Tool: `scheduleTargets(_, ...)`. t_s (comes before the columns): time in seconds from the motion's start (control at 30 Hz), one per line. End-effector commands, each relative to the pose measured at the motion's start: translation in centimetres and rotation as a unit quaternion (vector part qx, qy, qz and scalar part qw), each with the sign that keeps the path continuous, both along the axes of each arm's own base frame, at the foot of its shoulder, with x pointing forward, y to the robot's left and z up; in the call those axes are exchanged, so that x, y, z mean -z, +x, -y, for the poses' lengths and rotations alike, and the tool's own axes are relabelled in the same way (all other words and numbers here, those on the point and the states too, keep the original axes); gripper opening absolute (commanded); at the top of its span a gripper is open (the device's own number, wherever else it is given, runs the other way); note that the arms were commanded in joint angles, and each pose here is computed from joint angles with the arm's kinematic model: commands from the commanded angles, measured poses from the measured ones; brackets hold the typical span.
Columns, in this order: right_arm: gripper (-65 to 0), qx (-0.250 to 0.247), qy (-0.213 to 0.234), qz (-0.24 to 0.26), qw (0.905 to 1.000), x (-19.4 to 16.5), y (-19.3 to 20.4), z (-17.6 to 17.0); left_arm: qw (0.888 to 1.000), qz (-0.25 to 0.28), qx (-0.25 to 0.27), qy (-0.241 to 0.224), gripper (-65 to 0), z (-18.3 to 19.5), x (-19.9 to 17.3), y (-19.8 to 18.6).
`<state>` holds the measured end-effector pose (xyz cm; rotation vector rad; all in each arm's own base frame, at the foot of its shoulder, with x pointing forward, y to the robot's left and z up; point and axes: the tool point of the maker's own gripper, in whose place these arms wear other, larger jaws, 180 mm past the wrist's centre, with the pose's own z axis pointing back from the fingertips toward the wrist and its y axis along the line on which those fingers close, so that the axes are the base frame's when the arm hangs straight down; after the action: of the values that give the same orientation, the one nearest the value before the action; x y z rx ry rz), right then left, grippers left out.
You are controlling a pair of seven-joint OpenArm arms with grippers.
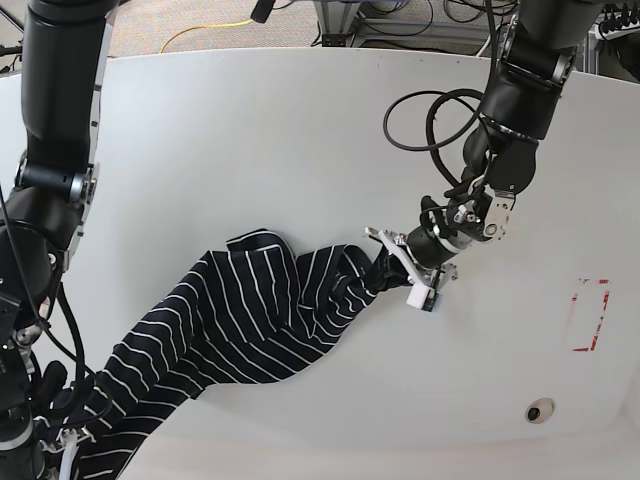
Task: Fold the T-shirt properly
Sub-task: 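Pull the left gripper away from the right, spreading the shirt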
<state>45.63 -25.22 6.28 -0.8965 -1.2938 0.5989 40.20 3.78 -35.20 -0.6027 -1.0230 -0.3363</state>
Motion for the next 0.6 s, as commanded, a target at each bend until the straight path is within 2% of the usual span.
scheduleTargets(0.0,-65.0,0.006,-0.004,0.034,0.9994,-2.4,-0.7,0.5,0.998,0.061,-0.026,-0.005,-65.0,-3.5,-4.5,1.1)
scheduleTargets(0.23,-65.0,0.013,0.005,0.024,0.9996,-1.3,-0.8,1.3,0.987,0.098,-0.115,0.058,-65.0,-15.3,-8.2,0.1)
scheduleTargets(0.47,-65.0,0.011,0.003,-0.008,0.9999,1.9,-0.6,1.2,0.973,0.123,-0.166,0.101,-65.0,-23.2,-11.5,-0.4)
scheduleTargets(0.57,-65.0,0.022,0.023,-0.012,0.9994,3.3,-1.3,2.3,0.968,0.127,-0.187,0.108,-65.0,-25.4,-12.6,-0.7)
